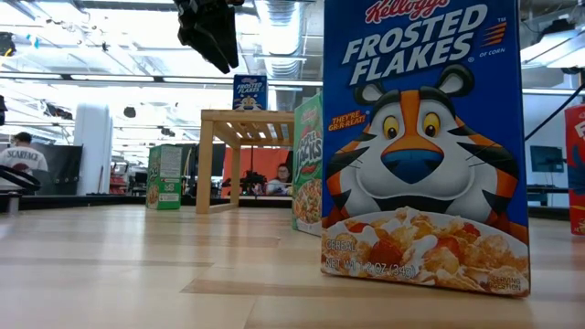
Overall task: Stack cereal on shelf
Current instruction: Put the top red cereal box on the shelf
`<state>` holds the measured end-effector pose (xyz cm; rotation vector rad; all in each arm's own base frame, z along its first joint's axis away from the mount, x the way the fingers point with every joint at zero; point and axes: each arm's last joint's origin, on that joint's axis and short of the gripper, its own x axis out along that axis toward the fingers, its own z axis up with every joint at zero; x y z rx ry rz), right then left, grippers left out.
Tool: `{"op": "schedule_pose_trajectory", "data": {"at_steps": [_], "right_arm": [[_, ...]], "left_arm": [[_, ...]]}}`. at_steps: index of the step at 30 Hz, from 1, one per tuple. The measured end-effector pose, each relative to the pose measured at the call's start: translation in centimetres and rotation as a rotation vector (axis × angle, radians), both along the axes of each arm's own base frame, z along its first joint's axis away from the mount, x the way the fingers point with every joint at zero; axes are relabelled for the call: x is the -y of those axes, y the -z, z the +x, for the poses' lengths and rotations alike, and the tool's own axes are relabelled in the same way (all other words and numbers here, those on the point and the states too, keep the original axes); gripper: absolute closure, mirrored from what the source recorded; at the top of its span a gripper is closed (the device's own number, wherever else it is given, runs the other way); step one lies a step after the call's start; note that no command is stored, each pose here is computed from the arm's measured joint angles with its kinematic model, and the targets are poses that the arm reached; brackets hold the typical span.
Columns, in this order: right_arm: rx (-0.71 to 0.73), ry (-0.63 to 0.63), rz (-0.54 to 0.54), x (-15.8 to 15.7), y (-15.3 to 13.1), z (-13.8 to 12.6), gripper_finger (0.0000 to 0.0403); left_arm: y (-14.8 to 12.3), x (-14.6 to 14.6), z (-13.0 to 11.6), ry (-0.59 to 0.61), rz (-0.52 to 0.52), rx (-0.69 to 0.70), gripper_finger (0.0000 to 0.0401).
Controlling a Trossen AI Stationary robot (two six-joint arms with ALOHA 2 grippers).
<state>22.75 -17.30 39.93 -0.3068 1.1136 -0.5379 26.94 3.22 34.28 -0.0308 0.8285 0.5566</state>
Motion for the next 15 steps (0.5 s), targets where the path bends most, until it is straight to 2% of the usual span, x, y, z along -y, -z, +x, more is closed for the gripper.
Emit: {"op": "schedule_pose_trajectory", "data": {"at_steps": [10, 15], "right_arm": [[0.035, 0.003, -0.021, -0.2, -1.3, -0.2, 0.0146], [0.06, 0.083, 0.006, -0.9, -1.4, -0.4, 0.0146]], "left_arm": [[0.0, 0.0, 0.0, -0.001, 0.0, 0.0, 0.0175], [0.0, 0.0, 0.0, -0.001, 0.0, 0.0, 0.0175]]}}
